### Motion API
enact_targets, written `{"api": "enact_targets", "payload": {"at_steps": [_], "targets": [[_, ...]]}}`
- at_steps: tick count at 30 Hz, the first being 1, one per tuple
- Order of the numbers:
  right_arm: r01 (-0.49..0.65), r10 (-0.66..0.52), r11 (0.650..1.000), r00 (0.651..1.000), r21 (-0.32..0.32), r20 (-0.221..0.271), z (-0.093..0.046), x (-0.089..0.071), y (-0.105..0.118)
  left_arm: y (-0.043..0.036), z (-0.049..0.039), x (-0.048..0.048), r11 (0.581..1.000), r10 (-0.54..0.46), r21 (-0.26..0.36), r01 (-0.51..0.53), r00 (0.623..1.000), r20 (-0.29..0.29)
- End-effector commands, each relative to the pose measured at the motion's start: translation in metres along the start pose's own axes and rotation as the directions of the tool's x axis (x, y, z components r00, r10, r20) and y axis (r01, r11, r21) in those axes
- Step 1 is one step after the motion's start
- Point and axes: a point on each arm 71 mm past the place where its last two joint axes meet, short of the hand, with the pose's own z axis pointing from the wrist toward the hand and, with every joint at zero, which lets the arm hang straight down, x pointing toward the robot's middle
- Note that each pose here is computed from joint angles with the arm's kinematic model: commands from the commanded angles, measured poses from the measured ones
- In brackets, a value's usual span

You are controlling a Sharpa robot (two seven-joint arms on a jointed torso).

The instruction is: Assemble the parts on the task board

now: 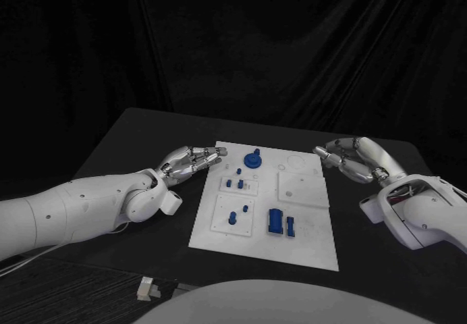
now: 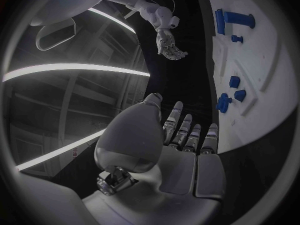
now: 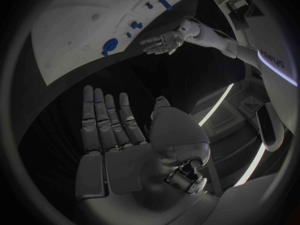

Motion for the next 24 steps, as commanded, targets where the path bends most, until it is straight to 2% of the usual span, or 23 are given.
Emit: {"api": "enact_targets", "payload": {"at_steps": [1, 9, 10, 16, 21, 24], "targets": [[-0.275, 0.275, 0.961, 0.961, -0.008, 0.013, -0.001, -0.001, -0.007, -0.0211, -0.0015, 0.0012, 0.954, 0.037, 0.296, -0.053, 0.998, 0.059], [-0.402, 0.399, 0.914, 0.915, -0.056, -0.055, -0.002, 0.006, -0.012, -0.0219, -0.0024, 0.0023, 0.953, 0.048, 0.295, -0.068, 0.996, 0.073], [-0.263, 0.263, 0.965, 0.965, 0.007, -0.012, -0.002, 0.005, -0.016, -0.0012, 0.0014, 0.0029, 1.000, 0.029, 0.005, -0.030, 0.999, 0.038], [-0.300, 0.300, 0.954, 0.954, 0.010, 0.015, 0.004, 0.007, -0.013, -0.0055, 0.0066, 0.0055, 0.999, 0.036, 0.013, -0.037, 0.997, 0.072], [-0.383, 0.381, 0.923, 0.921, 0.017, 0.076, 0.018, 0.010, -0.006, -0.0155, 0.0173, 0.0113, 0.998, 0.046, 0.027, -0.051, 0.987, 0.151], [-0.459, 0.452, 0.888, 0.882, 0.023, 0.132, 0.029, 0.015, 0.000, -0.0250, 0.0263, 0.0168, 0.998, 0.051, 0.034, -0.060, 0.973, 0.224]]}}
